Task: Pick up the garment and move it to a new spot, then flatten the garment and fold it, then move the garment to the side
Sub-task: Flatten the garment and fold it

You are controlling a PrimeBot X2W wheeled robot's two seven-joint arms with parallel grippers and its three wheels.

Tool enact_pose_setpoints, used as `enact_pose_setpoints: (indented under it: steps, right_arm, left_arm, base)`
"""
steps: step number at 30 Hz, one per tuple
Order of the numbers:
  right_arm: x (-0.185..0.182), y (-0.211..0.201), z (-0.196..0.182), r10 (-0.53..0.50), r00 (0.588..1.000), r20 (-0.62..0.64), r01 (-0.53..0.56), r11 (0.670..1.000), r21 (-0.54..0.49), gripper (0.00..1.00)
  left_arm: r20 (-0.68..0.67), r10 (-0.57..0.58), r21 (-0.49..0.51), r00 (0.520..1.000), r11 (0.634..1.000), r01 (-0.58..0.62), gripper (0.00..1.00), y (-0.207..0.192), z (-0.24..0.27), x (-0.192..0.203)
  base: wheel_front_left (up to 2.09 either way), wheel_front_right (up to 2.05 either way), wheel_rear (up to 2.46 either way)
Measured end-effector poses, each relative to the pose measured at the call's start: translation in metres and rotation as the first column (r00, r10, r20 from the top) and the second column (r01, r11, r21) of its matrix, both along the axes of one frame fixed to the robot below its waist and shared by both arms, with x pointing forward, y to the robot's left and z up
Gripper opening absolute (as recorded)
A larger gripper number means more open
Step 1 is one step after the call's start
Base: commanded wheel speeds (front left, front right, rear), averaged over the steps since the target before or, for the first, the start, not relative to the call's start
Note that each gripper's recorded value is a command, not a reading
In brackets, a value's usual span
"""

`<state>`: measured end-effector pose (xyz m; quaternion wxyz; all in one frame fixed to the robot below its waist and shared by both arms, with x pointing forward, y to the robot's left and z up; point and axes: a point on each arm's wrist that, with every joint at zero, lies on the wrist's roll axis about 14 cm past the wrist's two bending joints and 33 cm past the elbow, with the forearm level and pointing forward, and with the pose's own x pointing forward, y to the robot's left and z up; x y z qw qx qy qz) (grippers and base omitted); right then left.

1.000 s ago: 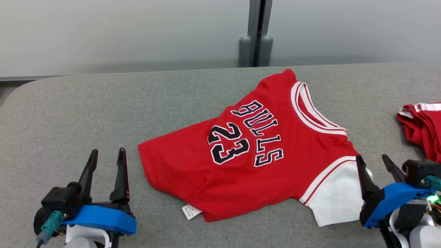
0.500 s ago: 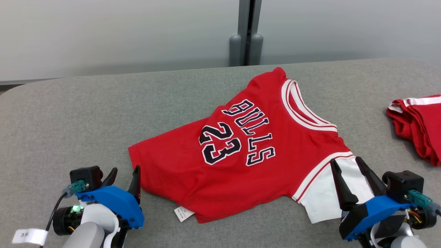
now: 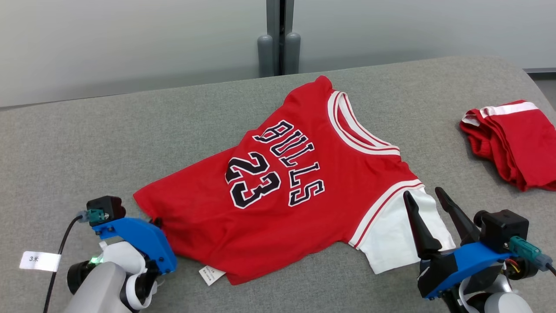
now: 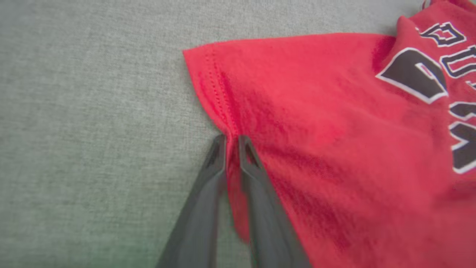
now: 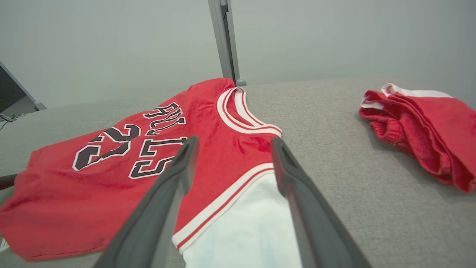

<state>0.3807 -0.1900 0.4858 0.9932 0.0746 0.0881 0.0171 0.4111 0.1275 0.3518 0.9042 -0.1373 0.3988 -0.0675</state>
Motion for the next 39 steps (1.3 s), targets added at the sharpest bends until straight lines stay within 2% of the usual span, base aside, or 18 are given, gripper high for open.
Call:
enact_pose_setpoints:
  steps: [3,6,10,13,20,24,27,28,29,34,39]
  right_arm:
    - [0.001,0.001,0.001,0.001,1.000,0.006,-0.001,1.000,0.008,1.00]
    - [0.003,0.002,0.003,0.003,1.000,0.017,-0.003,1.000,0.013,1.00]
    - [0.009,0.010,0.005,0.026,0.999,0.036,-0.027,1.000,0.013,1.00]
    - [0.020,0.013,0.011,0.039,0.997,0.070,-0.037,0.999,-0.019,1.00]
    - [0.039,0.012,0.004,0.060,0.995,0.085,-0.049,0.991,-0.122,1.00]
    - [0.040,0.011,-0.013,0.062,0.997,0.046,-0.056,0.990,-0.130,1.00]
    - [0.042,0.006,-0.026,0.048,0.999,0.019,-0.045,0.992,-0.118,1.00]
    - [0.042,0.005,-0.029,0.042,0.999,0.014,-0.040,0.993,-0.111,1.00]
    - [0.043,0.004,-0.032,0.039,0.999,0.008,-0.038,0.994,-0.107,1.00]
    - [0.045,0.001,-0.036,0.026,1.000,0.010,-0.025,0.996,-0.084,1.00]
    - [0.050,0.006,-0.022,0.035,0.998,0.052,-0.031,0.996,-0.079,1.00]
  left_arm:
    - [0.050,0.002,-0.039,0.999,0.999,0.000,0.00,-0.008,0.009,0.004]
    - [0.154,0.034,-0.076,0.987,0.997,-0.022,0.00,-0.010,0.030,0.018]
    - [0.338,0.077,-0.055,0.938,0.997,-0.062,0.00,0.002,0.067,0.050]
    - [0.425,0.071,-0.041,0.903,0.997,-0.059,0.00,0.000,0.088,0.077]
    - [0.457,-0.020,0.080,0.889,0.997,-0.019,0.00,-0.003,0.088,0.135]
    - [0.498,-0.077,0.148,0.864,0.989,0.003,0.00,-0.005,0.094,0.174]
    - [0.504,-0.088,0.148,0.859,0.989,0.014,0.00,-0.013,0.094,0.196]
    - [0.501,-0.093,0.144,0.860,0.989,0.023,0.45,-0.017,0.092,0.199]
    - [0.499,-0.099,0.138,0.861,0.990,0.034,1.00,-0.022,0.089,0.201]
    - [0.507,-0.105,0.103,0.855,0.993,0.061,1.00,-0.036,0.085,0.196]
    - [0.489,-0.090,0.078,0.868,0.995,0.059,1.00,-0.033,0.079,0.164]
  base:
    - [0.00,0.00,0.00]
    - [0.00,0.00,0.00]
    - [0.00,0.00,0.00]
    - [0.00,0.00,0.00]
    - [0.00,0.00,0.00]
    - [0.00,0.00,0.00]
    - [0.00,0.00,0.00]
    - [0.00,0.00,0.00]
    - [0.00,0.00,0.00]
    - [0.00,0.00,0.00]
    - [0.00,0.00,0.00]
